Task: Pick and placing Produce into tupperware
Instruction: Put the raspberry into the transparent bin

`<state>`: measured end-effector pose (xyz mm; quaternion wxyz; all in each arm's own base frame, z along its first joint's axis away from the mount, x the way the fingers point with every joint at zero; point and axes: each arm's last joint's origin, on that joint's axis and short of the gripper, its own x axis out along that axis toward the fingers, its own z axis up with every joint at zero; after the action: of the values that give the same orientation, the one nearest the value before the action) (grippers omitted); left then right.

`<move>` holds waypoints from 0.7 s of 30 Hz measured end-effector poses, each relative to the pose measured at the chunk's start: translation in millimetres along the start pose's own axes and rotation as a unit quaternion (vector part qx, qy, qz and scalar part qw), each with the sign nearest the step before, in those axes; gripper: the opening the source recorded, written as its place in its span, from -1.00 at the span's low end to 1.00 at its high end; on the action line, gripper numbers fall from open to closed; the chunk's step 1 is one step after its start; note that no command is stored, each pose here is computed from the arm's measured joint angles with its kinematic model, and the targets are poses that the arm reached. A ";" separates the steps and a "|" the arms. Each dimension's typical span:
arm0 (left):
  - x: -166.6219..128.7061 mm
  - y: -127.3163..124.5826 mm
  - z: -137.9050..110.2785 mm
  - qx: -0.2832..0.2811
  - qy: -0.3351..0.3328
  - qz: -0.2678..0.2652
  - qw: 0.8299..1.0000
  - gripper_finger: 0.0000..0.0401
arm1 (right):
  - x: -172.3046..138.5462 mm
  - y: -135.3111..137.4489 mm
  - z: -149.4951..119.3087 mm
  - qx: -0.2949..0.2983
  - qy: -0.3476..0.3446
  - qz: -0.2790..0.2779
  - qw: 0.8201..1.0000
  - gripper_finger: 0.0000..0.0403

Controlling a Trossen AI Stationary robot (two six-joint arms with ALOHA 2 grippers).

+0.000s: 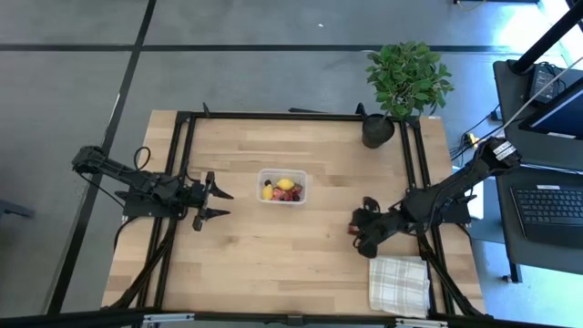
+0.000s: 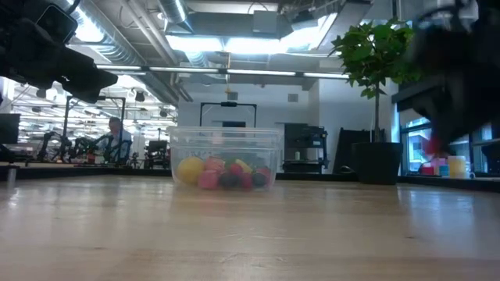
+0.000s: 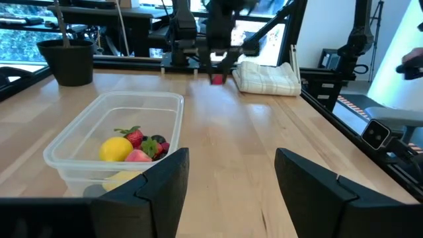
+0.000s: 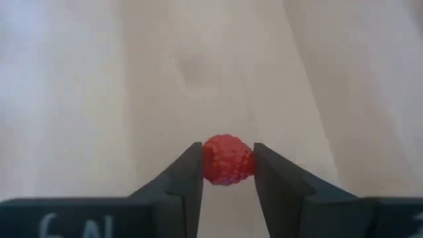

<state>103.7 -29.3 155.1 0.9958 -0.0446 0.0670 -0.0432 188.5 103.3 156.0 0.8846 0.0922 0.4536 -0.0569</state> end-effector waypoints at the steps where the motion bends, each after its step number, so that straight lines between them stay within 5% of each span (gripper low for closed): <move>1: 0.0 0.0 0.0 0.000 0.000 0.000 1.000 0.09 | -1.8 3.6 9.7 -0.007 -0.026 0.015 1.000 -0.40; 8: 0.0 0.0 0.1 0.000 0.000 0.000 1.000 0.09 | -21.1 14.9 73.3 -0.092 -0.179 0.055 0.978 -0.39; 21: 0.0 0.0 0.0 0.000 0.000 0.000 1.000 0.09 | -73.9 -9.7 168.1 -0.167 -0.287 -0.031 0.943 -0.39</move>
<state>103.7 -29.3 155.1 0.9958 -0.0445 0.0669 -0.0432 276.8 59.0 311.1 0.9779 -0.0909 0.1857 -0.0315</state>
